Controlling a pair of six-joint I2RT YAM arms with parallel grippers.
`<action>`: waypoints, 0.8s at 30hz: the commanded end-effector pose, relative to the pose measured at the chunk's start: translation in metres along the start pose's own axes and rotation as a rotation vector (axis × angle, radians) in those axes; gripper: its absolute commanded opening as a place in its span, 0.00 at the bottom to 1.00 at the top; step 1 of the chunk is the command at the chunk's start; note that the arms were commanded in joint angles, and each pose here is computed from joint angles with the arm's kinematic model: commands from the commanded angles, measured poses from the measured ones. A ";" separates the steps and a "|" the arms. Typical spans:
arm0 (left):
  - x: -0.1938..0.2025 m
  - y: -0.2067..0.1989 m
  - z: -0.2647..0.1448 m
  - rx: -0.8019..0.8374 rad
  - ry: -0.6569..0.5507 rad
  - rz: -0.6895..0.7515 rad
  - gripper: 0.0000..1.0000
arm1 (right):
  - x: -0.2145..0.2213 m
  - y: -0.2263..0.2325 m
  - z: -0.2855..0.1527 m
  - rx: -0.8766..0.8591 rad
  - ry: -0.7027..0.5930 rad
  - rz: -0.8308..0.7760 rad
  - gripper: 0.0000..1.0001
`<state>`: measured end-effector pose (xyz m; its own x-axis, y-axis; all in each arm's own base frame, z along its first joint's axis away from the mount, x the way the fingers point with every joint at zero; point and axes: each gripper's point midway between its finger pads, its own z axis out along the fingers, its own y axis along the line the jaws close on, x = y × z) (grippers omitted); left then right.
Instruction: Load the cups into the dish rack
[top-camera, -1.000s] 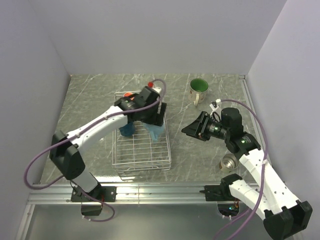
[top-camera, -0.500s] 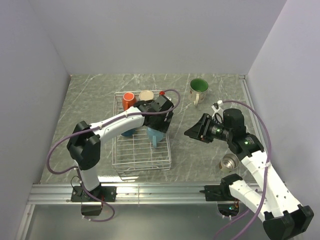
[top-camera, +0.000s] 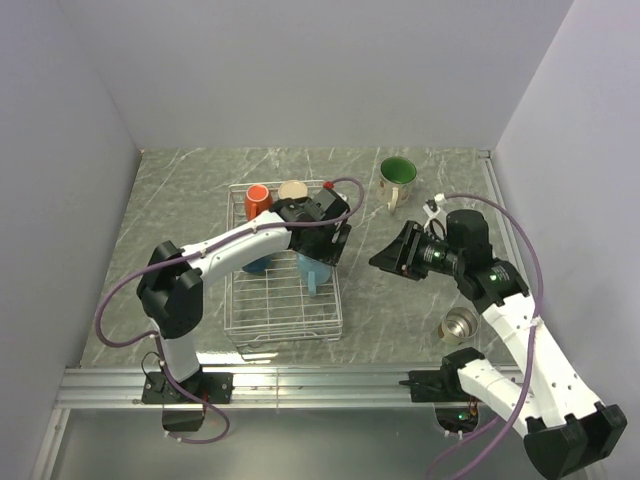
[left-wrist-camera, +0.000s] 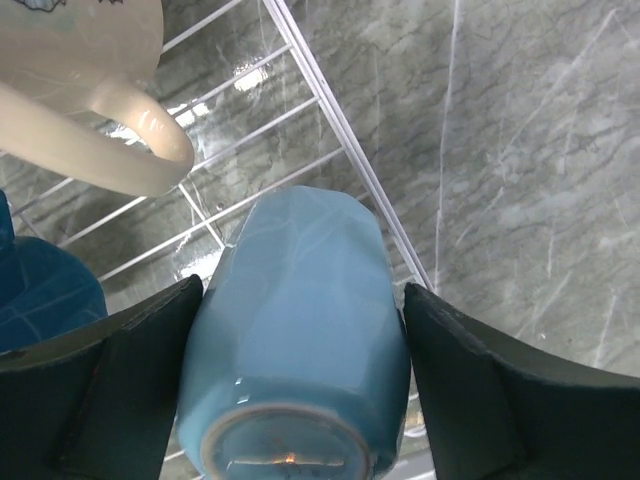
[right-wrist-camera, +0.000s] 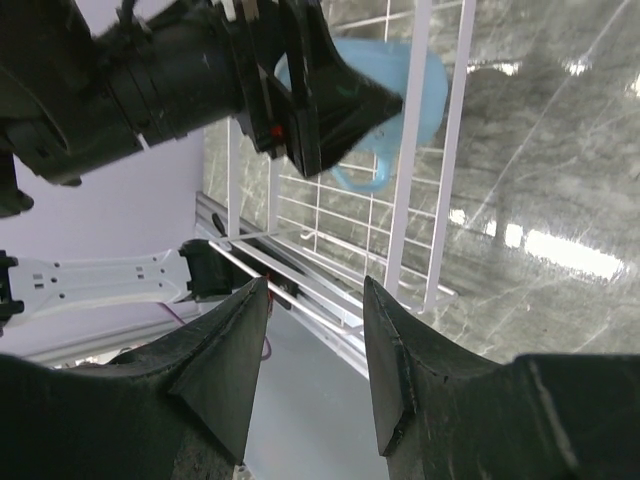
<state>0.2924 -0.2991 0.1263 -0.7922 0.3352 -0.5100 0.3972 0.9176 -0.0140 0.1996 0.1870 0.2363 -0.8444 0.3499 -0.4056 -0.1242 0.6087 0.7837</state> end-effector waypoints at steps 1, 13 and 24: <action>-0.029 -0.011 -0.032 0.054 -0.085 -0.025 0.87 | -0.025 0.018 -0.006 -0.017 -0.056 -0.063 0.50; -0.056 -0.002 -0.119 0.106 -0.230 -0.162 0.99 | -0.115 0.006 -0.017 0.151 -0.180 -0.113 0.62; -0.050 0.004 -0.192 0.243 -0.348 -0.311 0.99 | -0.232 -0.090 0.015 0.594 -0.218 -0.024 0.69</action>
<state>0.2605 -0.2763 0.3048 -0.6933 -0.0051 -0.7207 0.3146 0.8975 -0.3090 0.3894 0.0874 0.2877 -0.6824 0.4480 -0.5776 0.1091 0.8438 0.5255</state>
